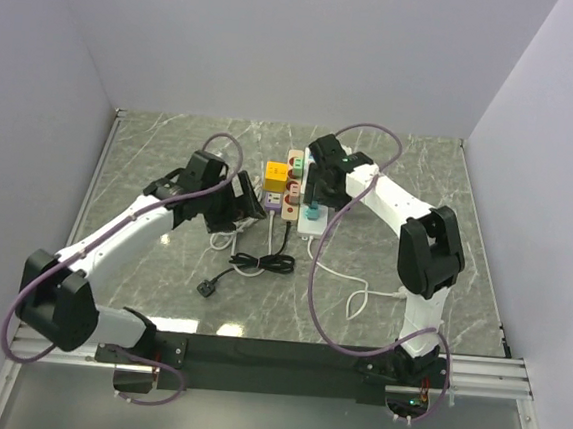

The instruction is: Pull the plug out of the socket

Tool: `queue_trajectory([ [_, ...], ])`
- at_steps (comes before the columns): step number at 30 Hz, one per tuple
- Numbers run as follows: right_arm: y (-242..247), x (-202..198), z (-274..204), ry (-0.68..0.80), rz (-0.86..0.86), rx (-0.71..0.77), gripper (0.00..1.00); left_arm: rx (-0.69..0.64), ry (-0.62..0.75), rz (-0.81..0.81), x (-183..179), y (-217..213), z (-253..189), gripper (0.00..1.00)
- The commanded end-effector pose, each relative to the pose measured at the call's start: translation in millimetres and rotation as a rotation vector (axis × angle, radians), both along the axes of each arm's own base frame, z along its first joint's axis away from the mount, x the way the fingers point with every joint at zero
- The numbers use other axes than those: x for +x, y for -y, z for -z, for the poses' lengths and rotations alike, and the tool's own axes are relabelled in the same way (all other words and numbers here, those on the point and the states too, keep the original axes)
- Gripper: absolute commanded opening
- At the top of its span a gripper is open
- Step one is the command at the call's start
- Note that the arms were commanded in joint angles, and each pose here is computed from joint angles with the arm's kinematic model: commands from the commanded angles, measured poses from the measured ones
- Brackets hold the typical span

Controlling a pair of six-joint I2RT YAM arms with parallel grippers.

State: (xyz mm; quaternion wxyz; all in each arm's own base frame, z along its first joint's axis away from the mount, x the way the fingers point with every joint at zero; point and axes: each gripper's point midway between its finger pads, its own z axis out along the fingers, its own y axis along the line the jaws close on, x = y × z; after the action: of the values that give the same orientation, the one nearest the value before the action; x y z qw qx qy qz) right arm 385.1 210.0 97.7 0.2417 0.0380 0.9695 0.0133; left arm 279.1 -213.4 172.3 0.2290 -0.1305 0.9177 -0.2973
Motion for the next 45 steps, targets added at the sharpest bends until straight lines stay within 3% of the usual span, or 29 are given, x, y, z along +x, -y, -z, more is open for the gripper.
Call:
queue_trajectory([
  [1,-14.6,7.1,-7.4,0.059,-0.073,0.086,0.75,-0.057,0.043,-0.002,18.0,23.1,-9.9,0.96],
  [9,-24.2,19.5,-2.8,0.099,-0.137,0.098,0.72,-0.006,0.042,0.024,28.8,51.9,1.7,0.95],
  [21,-13.0,29.8,21.5,0.055,-0.142,0.055,0.49,0.093,0.033,0.063,19.3,79.7,38.2,0.85],
  [24,-8.1,26.3,21.9,0.047,-0.14,0.055,0.32,0.154,0.017,0.091,15.0,87.6,53.0,0.83],
  [25,-9.3,23.9,17.2,0.051,-0.147,0.065,0.21,0.198,0.013,0.072,20.8,87.1,62.8,0.81],
  [27,-7.0,16.0,18.5,0.044,-0.149,0.072,0.12,0.244,-0.001,0.062,21.0,87.4,73.7,0.75],
  [28,-7.1,13.8,10.3,0.059,-0.147,0.091,0.03,0.263,-0.015,0.057,22.6,89.8,82.4,0.72],
  [31,-6.8,-1.0,9.3,0.048,-0.144,0.128,0.0,0.304,-0.013,0.035,27.0,95.6,97.2,0.63],
  [34,-3.7,-16.1,18.8,0.018,-0.123,0.146,0.0,0.333,-0.023,0.01,32.2,99.7,112.0,0.43],
  [38,-9.8,-22.0,21.1,0.006,-0.123,0.174,0.0,0.319,0.015,-0.003,39.4,111.0,115.3,0.05],
  [45,-24.2,-25.2,17.3,-0.011,-0.114,0.235,0.0,0.163,0.052,0.045,43.7,146.3,106.3,0.01],
])
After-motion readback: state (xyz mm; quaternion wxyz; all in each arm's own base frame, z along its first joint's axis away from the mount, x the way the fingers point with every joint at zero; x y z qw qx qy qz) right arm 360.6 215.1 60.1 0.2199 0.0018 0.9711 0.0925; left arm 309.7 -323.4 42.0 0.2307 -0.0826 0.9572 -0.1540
